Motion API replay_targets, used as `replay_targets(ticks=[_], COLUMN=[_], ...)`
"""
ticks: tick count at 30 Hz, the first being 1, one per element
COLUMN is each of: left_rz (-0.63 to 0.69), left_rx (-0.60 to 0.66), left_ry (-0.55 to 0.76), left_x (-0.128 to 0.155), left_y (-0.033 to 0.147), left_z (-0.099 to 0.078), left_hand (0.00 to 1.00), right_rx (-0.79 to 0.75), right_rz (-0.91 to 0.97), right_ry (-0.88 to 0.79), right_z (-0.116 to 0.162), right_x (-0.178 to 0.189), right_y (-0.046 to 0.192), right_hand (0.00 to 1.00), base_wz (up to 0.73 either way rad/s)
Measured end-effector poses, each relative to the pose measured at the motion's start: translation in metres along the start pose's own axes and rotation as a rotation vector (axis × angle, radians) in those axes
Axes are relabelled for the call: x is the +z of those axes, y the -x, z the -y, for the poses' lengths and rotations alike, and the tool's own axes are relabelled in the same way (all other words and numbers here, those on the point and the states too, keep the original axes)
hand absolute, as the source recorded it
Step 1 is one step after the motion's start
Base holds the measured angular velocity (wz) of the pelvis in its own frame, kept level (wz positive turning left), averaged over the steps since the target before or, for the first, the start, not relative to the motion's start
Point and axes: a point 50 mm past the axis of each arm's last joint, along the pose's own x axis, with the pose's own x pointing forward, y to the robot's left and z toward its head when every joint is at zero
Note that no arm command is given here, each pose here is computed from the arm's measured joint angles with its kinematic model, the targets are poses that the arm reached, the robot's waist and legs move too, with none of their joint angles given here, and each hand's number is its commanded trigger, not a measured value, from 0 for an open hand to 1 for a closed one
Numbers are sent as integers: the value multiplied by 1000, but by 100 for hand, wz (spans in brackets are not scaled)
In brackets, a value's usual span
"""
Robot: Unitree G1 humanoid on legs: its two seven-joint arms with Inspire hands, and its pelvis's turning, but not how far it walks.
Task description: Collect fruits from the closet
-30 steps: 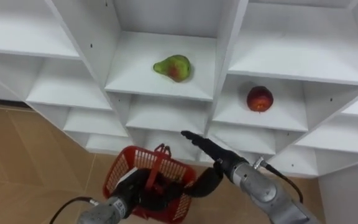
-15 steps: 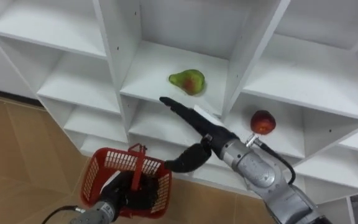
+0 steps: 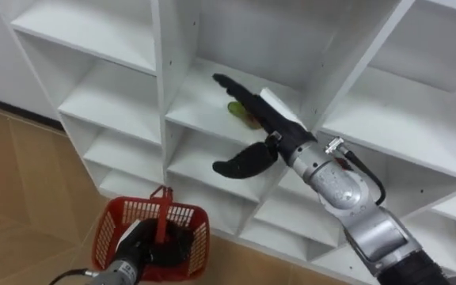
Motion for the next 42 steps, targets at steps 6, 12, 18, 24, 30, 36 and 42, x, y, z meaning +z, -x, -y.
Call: replay_targets(ticks=[6,12,18,24,30,36,42], left_rz=[-7,-16,-27,-50,-51,-57,-59], left_rx=[21,22,3,-8,-7,-17,-39], left_ry=[11,6,-29,-30,-36,-36,-45], left_x=[-5,-3,-2,-5,-3,-4,-4], left_y=[5,6,7,9,7,7,6], left_z=[-7,-9,-11,-13,-13,-10,-4], left_hand=[100,100,100,100,100,100,100], right_rx=[-87,-187,-221,-320,-356,-368,-375], right_rz=[18,-53,-123,-144,-168,-237,-318], right_ry=[-33,-43,-41,-61,-49,-33,-36], right_z=[17,41,59,77,80,89,90], right_x=[3,-11,-24,-26,-36,-46,-62], right_y=[-2,-9,-16,-19,-17,-20,-14], right_hand=[0,0,0,0,0,0,0], base_wz=[13,8,17,3,11,10,4])
